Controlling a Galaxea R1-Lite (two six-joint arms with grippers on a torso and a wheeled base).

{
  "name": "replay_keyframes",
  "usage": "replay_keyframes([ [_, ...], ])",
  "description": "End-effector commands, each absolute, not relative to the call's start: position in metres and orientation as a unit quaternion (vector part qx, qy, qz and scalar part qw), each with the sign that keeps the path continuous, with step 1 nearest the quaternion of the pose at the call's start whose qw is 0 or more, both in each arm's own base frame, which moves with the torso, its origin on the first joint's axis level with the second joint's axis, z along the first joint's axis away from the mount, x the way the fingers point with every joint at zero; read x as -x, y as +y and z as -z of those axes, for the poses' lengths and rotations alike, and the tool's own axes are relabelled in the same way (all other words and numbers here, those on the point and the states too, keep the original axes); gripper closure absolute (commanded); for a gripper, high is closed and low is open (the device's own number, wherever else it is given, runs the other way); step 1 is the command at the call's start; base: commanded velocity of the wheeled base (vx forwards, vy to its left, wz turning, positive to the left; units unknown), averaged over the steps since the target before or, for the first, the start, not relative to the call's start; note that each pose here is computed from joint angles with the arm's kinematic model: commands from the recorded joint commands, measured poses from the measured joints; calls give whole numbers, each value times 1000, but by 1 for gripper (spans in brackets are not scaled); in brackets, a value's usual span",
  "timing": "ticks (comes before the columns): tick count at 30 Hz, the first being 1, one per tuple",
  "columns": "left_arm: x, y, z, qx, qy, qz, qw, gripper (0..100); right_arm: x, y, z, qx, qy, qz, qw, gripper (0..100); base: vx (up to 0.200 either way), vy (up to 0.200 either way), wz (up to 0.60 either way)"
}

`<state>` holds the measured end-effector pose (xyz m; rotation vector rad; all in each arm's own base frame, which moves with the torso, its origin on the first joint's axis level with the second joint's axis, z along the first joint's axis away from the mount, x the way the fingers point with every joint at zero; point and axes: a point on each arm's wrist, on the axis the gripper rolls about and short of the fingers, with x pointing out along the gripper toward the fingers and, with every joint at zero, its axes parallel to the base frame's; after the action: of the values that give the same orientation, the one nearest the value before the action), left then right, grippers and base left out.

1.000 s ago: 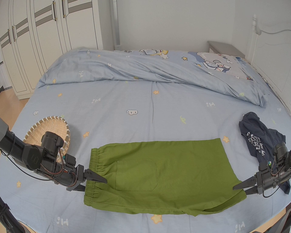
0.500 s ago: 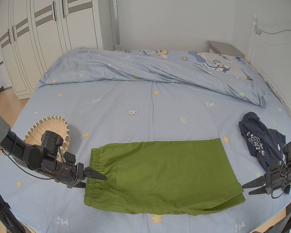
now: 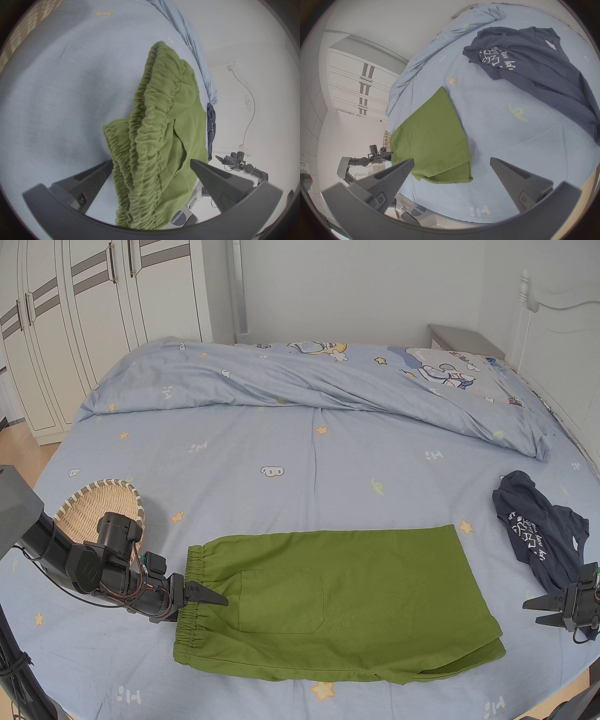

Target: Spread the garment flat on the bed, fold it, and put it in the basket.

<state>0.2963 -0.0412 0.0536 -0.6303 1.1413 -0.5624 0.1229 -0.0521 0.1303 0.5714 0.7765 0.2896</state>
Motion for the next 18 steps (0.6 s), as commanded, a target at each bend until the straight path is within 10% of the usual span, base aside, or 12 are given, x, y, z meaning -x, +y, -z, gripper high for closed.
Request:
replay_keyframes([
  [1,-303,-44,-45,301,536,250,748,0,-118,-50,-121,-278,372,-136,875,0,0,0,0],
  [12,-304,-58,-50,314,531,255,745,0,-115,-49,-118,-299,360,-167,868,0,0,0,0],
  [13,-304,-58,-50,317,531,254,744,100,-115,-49,-117,-302,362,-168,866,0,0,0,0],
  [18,-300,-54,-58,319,522,252,749,100,-115,-49,-116,-303,364,-168,865,0,0,0,0],
])
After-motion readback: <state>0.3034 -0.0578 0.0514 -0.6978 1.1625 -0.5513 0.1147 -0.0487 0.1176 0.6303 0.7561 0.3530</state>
